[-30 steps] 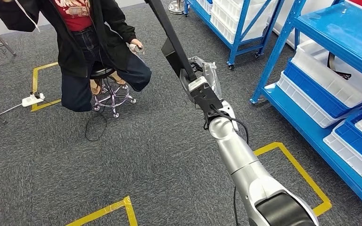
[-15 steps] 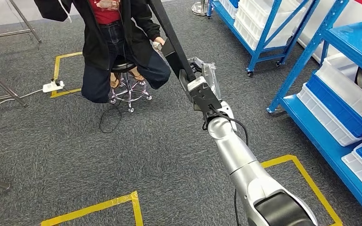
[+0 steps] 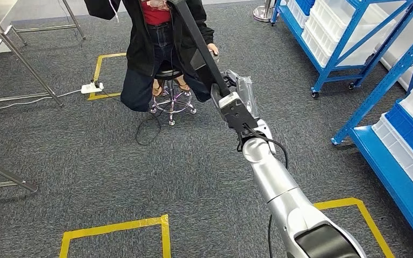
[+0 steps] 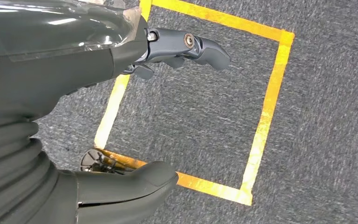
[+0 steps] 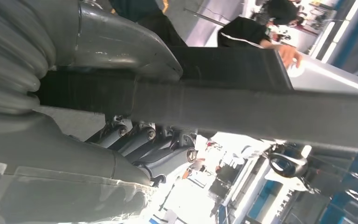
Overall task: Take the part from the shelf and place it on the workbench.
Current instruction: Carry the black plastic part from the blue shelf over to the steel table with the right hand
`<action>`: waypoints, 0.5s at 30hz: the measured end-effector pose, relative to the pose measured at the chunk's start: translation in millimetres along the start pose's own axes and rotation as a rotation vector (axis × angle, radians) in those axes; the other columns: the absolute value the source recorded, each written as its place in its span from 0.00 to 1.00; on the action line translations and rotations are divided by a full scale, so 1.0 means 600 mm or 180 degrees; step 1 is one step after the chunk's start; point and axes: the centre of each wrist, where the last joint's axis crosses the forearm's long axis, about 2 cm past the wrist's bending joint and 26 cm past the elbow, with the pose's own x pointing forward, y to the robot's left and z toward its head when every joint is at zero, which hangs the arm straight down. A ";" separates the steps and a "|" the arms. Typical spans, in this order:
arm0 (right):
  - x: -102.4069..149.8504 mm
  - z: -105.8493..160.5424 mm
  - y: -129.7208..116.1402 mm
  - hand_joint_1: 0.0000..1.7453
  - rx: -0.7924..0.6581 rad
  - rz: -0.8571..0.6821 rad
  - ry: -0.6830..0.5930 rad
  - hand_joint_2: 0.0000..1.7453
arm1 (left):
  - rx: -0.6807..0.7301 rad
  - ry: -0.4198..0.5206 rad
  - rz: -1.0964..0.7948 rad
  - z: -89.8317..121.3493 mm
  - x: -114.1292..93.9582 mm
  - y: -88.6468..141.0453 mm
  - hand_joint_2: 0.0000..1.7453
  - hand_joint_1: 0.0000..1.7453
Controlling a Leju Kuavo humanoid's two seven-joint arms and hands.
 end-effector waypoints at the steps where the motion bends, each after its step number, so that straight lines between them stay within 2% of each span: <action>1: 0.002 -0.001 0.001 1.00 -0.0006 -0.0007 -0.0010 1.00 | -0.0001 0.0001 -0.0001 0.000 0.000 0.000 1.00 0.00; 15: 0.006 0.000 0.003 1.00 0.0000 -0.0031 -0.0007 1.00 | 0.0005 -0.0013 0.0004 0.001 -0.001 0.000 1.00 0.00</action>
